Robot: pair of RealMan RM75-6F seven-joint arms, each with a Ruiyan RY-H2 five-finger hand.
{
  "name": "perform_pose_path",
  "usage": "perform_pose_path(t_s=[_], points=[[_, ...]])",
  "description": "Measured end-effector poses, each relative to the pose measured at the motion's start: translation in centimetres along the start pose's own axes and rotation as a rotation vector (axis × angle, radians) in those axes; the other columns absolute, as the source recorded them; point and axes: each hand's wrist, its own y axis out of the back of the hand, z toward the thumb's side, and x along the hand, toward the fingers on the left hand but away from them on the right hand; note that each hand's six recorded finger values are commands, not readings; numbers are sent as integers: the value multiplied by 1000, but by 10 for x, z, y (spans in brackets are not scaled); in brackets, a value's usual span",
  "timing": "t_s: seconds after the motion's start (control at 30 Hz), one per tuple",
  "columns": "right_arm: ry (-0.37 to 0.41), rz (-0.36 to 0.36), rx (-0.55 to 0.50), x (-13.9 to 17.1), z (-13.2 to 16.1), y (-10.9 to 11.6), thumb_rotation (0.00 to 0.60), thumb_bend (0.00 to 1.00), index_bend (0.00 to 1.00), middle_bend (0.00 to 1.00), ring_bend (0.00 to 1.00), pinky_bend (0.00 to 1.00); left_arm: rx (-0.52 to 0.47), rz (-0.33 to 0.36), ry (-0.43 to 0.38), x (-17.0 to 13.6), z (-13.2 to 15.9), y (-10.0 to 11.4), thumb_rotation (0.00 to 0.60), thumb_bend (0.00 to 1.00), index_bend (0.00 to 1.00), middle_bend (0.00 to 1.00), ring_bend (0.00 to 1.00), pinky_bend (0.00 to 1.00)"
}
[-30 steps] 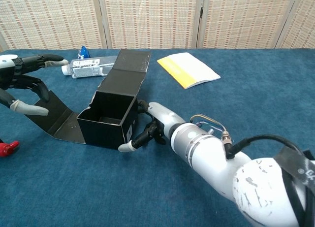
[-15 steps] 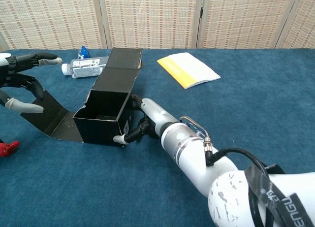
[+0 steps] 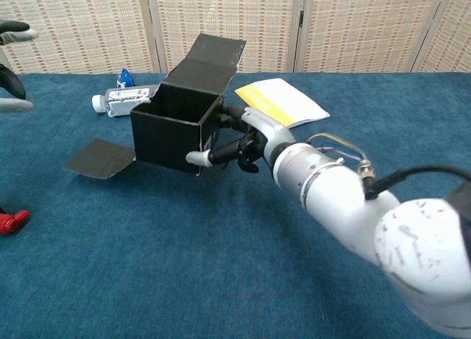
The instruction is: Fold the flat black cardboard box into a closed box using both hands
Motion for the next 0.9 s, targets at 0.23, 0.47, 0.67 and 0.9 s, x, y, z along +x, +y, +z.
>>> perform_pose_path(t_s=[0.23, 0.47, 0.67, 0.9], points=[[29, -5, -255, 21, 18, 38, 600, 364, 177, 333, 655, 932, -21, 95, 62, 4, -18, 19, 600, 87, 0, 0, 445, 406], [98, 17, -453, 41, 32, 60, 600, 363, 177, 333, 655, 932, -85, 71, 79, 5, -22, -7, 600, 88, 0, 0, 447, 409], [147, 59, -526, 54, 35, 53, 600, 363, 178, 333, 655, 932, -194, 52, -4, 12, 8, -42, 600, 87, 0, 0, 447, 411], [139, 96, -522, 52, 23, 33, 600, 364, 177, 333, 655, 932, -362, 77, -118, 20, 59, -63, 600, 87, 0, 0, 453, 411]])
